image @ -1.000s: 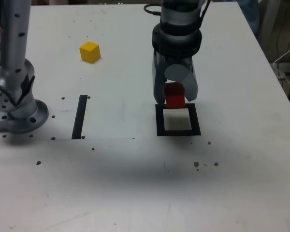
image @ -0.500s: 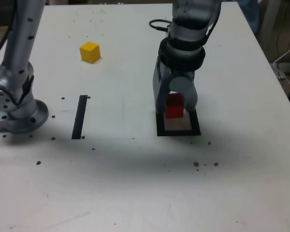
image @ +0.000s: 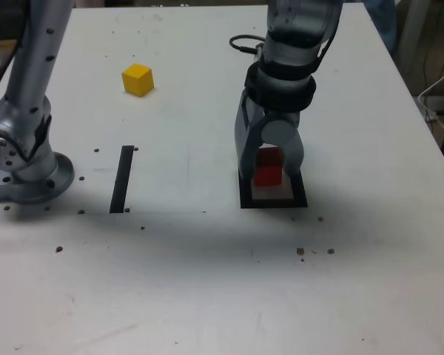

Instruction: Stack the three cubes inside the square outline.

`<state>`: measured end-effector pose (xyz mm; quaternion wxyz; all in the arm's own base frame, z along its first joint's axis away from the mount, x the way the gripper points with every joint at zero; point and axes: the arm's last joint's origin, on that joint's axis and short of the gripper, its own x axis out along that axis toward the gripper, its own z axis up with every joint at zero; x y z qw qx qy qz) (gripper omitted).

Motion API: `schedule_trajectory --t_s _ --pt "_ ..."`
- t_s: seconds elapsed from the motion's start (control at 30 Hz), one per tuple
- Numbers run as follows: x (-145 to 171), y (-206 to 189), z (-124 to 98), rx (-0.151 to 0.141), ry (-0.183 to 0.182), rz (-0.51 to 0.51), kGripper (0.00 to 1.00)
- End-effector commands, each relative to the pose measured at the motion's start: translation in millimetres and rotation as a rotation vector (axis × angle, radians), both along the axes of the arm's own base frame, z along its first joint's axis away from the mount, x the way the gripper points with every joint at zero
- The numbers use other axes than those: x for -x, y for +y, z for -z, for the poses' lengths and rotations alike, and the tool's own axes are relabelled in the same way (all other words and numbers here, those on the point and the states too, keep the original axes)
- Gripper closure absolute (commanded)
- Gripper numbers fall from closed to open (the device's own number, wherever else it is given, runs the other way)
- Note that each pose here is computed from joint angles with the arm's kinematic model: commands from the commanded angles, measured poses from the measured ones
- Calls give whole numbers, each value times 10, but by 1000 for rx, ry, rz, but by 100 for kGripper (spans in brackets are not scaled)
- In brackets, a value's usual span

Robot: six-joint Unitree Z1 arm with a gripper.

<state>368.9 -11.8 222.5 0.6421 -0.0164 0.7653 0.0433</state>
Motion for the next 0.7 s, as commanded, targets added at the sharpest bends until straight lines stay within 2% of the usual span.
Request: schedule_trajectory --t_s 0.0,0.13,0.37,0.43,0.57,0.6,0.67 --pt "-14 7 36 4 8 -1 94" --pt "-24 5 37 5 10 3 88" --pt "-28 -2 23 22 13 5 69" --pt "-27 -3 22 25 12 7 56" --pt "-18 -2 22 24 16 12 17" --pt "-16 -3 20 24 17 14 10" --pt "-10 -9 8 25 18 17 2"
